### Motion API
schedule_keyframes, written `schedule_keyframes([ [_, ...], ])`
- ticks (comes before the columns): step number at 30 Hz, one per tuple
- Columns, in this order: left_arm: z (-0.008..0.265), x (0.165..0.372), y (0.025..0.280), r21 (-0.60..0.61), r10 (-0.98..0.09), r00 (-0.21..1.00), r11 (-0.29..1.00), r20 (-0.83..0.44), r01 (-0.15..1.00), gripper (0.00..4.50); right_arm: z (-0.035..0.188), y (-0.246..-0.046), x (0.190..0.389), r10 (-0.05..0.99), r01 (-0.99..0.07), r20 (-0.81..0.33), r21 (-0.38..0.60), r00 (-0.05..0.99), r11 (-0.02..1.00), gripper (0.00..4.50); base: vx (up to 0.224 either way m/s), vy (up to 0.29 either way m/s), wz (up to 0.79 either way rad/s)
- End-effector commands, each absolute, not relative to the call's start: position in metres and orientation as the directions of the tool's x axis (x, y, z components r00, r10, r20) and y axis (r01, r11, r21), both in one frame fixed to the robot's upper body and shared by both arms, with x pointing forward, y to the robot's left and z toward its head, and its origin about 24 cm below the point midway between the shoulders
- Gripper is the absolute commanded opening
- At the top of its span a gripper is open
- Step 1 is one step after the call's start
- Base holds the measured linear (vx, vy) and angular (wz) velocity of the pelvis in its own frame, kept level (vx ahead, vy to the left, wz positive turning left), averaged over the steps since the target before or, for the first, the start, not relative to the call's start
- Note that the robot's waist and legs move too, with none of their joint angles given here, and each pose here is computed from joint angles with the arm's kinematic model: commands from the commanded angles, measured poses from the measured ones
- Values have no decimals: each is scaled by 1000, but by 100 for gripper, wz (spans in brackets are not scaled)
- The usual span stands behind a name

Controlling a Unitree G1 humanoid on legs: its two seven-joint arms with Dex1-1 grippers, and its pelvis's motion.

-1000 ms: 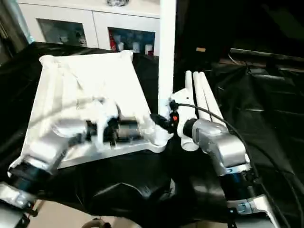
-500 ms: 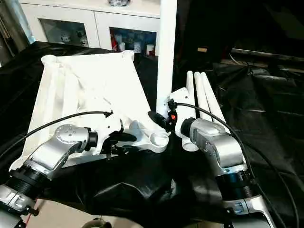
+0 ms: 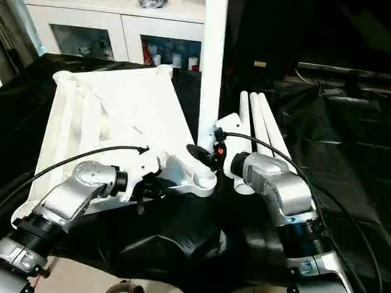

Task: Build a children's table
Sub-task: Insert table leg to table base

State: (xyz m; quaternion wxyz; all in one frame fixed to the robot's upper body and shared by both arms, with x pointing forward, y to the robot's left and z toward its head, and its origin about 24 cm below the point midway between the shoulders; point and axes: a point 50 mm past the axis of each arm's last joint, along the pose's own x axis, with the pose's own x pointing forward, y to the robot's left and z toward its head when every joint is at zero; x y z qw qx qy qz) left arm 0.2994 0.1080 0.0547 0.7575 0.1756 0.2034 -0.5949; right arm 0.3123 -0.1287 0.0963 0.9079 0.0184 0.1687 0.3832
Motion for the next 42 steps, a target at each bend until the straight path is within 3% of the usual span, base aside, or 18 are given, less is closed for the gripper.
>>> schedule_keyframes([
  [1, 53, 298, 107, 9, -825, 183, 211, -535, 977, 36, 102, -134, 309, 718, -701, -280, 175, 638, 691, 190, 0, 0, 0],
  [7, 53, 297, 107, 9, -835, 179, 205, -520, 979, 0, 98, -139, 307, 723, -707, -309, 184, 618, 683, 190, 0, 0, 0],
  [17, 51, 296, 109, 14, -824, 169, 192, -541, 981, 0, 97, -146, 305, 740, -717, -353, 222, 573, 661, 190, 0, 0, 0],
  [31, 47, 293, 108, 0, -817, 142, 171, -558, 985, 0, 83, -133, 313, 755, -719, -367, 260, 544, 645, 190, 0, 0, 0],
  [42, 47, 293, 110, -4, -817, 147, 180, -558, 984, 0, 60, -151, 305, 721, -629, -336, 351, 606, 693, 190, 0, 0, 0],
])
